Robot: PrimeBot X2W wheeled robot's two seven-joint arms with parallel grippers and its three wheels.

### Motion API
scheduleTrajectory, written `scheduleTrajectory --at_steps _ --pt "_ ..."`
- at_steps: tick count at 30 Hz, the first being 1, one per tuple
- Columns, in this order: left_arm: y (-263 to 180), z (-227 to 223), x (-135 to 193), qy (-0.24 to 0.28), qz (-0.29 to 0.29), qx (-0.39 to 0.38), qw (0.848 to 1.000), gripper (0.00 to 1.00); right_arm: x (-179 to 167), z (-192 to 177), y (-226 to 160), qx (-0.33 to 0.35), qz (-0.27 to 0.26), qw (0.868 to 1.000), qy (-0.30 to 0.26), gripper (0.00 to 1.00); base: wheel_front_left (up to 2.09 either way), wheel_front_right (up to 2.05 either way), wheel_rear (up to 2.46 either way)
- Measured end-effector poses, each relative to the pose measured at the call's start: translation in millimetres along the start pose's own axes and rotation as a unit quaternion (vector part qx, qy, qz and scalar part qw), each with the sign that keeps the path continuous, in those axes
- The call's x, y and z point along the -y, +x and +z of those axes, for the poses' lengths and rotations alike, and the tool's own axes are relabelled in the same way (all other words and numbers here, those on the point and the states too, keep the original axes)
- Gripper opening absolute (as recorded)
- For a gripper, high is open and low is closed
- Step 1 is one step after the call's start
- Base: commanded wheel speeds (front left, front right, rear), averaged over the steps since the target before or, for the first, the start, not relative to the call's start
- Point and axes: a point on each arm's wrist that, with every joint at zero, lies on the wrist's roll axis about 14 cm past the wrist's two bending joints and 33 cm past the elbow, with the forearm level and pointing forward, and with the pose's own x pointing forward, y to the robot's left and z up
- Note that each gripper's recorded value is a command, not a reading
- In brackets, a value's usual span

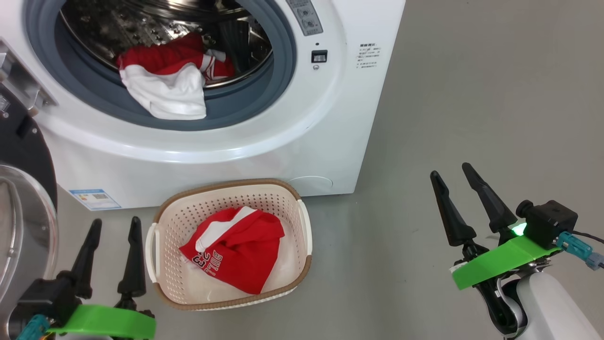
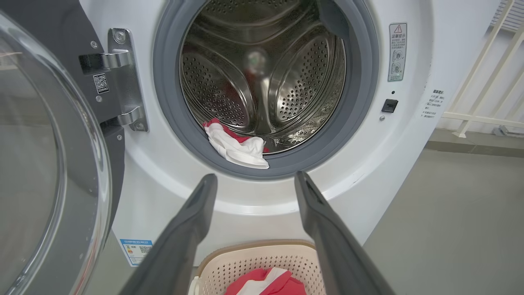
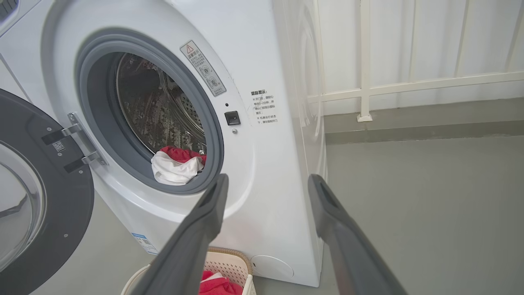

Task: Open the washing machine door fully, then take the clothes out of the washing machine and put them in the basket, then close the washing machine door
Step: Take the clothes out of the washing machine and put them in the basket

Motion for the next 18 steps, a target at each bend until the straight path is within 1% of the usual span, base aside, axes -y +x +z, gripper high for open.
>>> scheduleTrajectory --at_steps 18 --pt "-3.2 4.3 -1.0 -0.003 0.007 0.006 1.000 1.00 -1.4 -0.3 -0.3 -0.002 0.004 1.000 -0.003 1.00 0.00 0.00 0.00"
